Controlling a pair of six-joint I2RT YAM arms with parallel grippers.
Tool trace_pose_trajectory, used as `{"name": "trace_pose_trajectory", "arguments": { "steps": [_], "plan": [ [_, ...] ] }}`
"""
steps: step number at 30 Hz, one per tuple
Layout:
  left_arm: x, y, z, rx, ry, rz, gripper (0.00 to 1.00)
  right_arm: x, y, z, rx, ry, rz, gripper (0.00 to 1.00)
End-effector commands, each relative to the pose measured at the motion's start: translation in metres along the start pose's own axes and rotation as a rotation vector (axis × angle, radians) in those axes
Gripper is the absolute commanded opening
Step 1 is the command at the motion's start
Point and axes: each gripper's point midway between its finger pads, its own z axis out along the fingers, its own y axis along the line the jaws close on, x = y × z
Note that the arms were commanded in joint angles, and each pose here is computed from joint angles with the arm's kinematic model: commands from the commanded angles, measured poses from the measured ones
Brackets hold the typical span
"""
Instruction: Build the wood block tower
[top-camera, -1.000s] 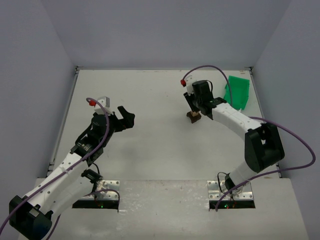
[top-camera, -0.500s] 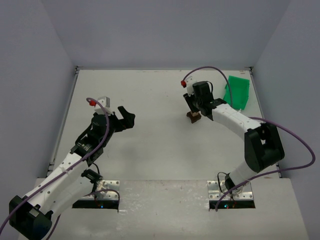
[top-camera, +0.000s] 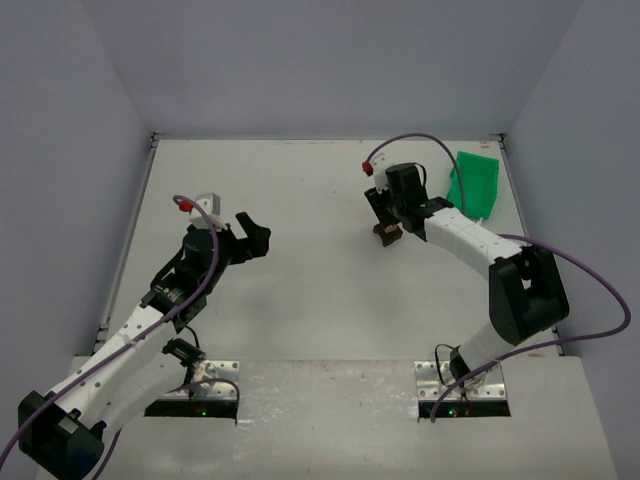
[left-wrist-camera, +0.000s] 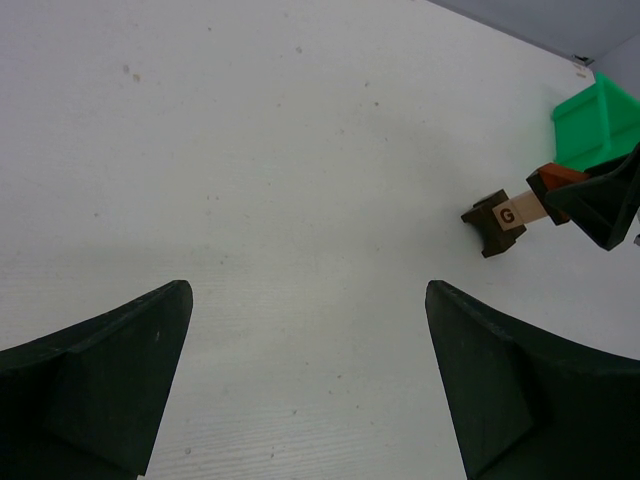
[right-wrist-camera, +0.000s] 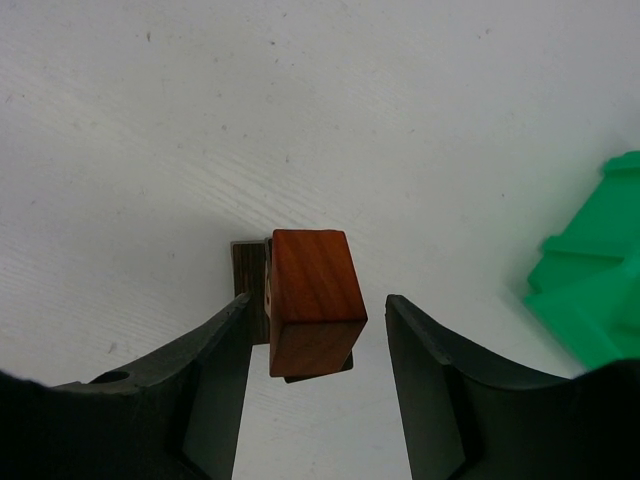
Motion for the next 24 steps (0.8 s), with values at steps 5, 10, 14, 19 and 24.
{"name": "trace_pose_trajectory", "arguments": {
  "steps": [5,10,14,19,24],
  "plan": [
    [-0.0136,-0.0083,-0.0014,0.035,-0.046,-0.011,1.00,-0.0174,-0.0163,-0.0108,0.058,-0.059,-0.002,0.57],
    [-0.0127,-0.0103,-0.0016,0.046,-0.042,-0.010,1.00,-0.0172,-0.0169,-0.0132,0.057,-0.060,-0.002,0.57],
    [-0.0127,-0.0103,-0.0019,0.047,-0.042,-0.011,1.00,-0.0153,-0.0174,-0.0156,0.057,-0.057,0.000,0.57],
    [-0.0125,-0.0106,-0.0025,0.050,-0.042,-0.010,1.00,-0.0122,-0.0179,-0.0178,0.057,-0.049,-0.002,0.57],
    [-0.0129,-0.0110,-0.0031,0.053,-0.044,-0.011,1.00,-0.0103,-0.0201,-0.0188,0.063,-0.043,0.000,0.57]
  ]
}}
